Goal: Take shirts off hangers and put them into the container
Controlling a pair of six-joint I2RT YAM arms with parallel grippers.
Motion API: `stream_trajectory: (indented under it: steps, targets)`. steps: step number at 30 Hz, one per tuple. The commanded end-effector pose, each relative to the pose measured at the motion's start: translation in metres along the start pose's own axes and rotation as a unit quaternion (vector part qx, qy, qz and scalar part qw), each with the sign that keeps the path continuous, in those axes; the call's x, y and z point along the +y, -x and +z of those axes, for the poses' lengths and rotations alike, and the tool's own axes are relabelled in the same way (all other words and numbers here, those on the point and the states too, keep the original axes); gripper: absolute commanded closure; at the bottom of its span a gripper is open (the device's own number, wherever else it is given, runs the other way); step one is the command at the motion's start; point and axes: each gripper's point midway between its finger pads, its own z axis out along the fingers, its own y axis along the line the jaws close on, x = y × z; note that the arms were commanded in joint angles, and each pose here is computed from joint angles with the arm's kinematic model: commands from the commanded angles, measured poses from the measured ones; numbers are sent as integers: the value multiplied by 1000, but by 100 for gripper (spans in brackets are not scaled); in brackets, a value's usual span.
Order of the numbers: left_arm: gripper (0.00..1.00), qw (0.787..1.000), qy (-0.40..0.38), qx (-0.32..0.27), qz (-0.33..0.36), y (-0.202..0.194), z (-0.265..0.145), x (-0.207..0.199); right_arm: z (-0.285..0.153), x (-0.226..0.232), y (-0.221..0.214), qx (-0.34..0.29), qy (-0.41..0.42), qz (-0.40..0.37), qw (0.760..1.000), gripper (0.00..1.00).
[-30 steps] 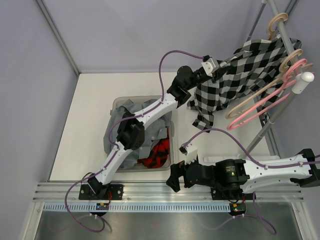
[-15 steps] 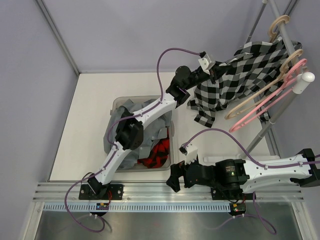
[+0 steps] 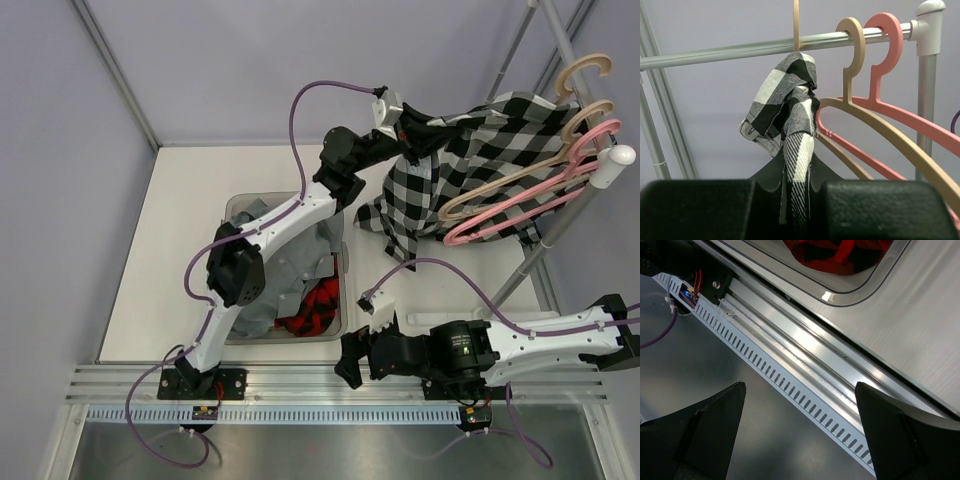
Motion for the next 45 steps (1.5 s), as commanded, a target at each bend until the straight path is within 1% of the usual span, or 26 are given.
stream_trajectory:
  steps: [1, 3, 5, 6, 12, 13, 19, 20, 23, 24, 25, 26, 27, 28, 29, 30, 31, 33, 35, 36, 37, 38, 39, 42, 43, 45]
  targets:
    - [100, 986, -28, -148, 75, 136, 4, -28, -10, 12, 22, -39, 8, 17, 999, 1]
    - [100, 983, -23, -162, 79, 151, -2, -26, -10, 13, 22, -38, 6, 14, 999, 1]
    - [100, 986, -2, -145, 77, 141, -7, -18, -11, 14, 23, -38, 5, 12, 999, 0]
    - [100, 985, 4, -148, 89, 151, -10, -18, -11, 15, 23, -38, 5, 11, 999, 1]
    - [100, 989, 16, -126, 79, 146, -35, -11, -11, 15, 24, -43, 4, 8, 999, 1]
    - [100, 988, 13, -130, 86, 157, -40, -17, -12, 15, 26, -46, 0, 8, 999, 0]
    - [100, 991, 19, -109, 72, 154, -61, -25, -21, -4, 35, -63, -44, 15, 997, 1]
    - [100, 991, 19, -112, 76, 165, -65, -32, -23, -8, 37, -68, -49, 18, 996, 1]
    - [100, 992, 53, -90, 66, 149, -83, -32, -34, -16, 51, -95, -62, 16, 993, 1]
    - [100, 991, 62, -93, 79, 164, -91, -40, -37, -17, 55, -102, -63, 15, 993, 1]
    - [100, 992, 83, -68, 65, 145, -102, -37, -43, -15, 66, -118, -61, 6, 991, 0]
    - [100, 991, 106, -58, 64, 141, -111, -33, -48, -14, 73, -129, -60, 3, 990, 1]
    - [100, 989, 113, -63, 68, 156, -119, -41, -58, -6, 86, -142, -52, 4, 989, 1]
    - [100, 989, 124, -55, 61, 155, -127, -42, -66, -4, 100, -163, -57, -1, 985, 0]
    - [100, 987, 152, -33, 50, 137, -142, -37, -71, -3, 111, -175, -67, -19, 982, 0]
    - [100, 985, 164, -28, 49, 138, -149, -38, -89, 8, 132, -195, -58, -14, 979, 0]
    - [100, 982, 183, -25, 48, 148, -158, -43, -96, 8, 149, -220, -82, -39, 971, 1]
    - [100, 979, 198, -10, 49, 143, -172, -47, -129, 17, 188, -268, -91, -33, 958, 3]
    - [100, 977, 208, -4, 52, 152, -184, -57, -153, 13, 222, -322, -139, -68, 934, 4]
    - [100, 977, 208, -4, 52, 155, -187, -61, -176, 19, 248, -359, -133, -39, 923, 7]
    - [100, 977, 205, -15, 58, 168, -191, -71, -192, 7, 270, -383, -178, -71, 904, 11]
    - [100, 977, 206, -14, 57, 169, -194, -75, -202, 5, 287, -400, -180, -67, 896, 12]
    - [100, 976, 209, -10, 56, 169, -198, -77, -221, 12, 311, -435, -148, -27, 888, 12]
    - [100, 976, 209, -14, 57, 178, -206, -89, -252, 7, 355, -480, -144, -33, 865, 18]
    - [100, 976, 209, -9, 57, 178, -208, -91, -241, 11, 363, -469, -166, -54, 866, 18]
    - [100, 976, 211, -9, 56, 179, -211, -94, -257, 13, 381, -484, -175, -54, 855, 19]
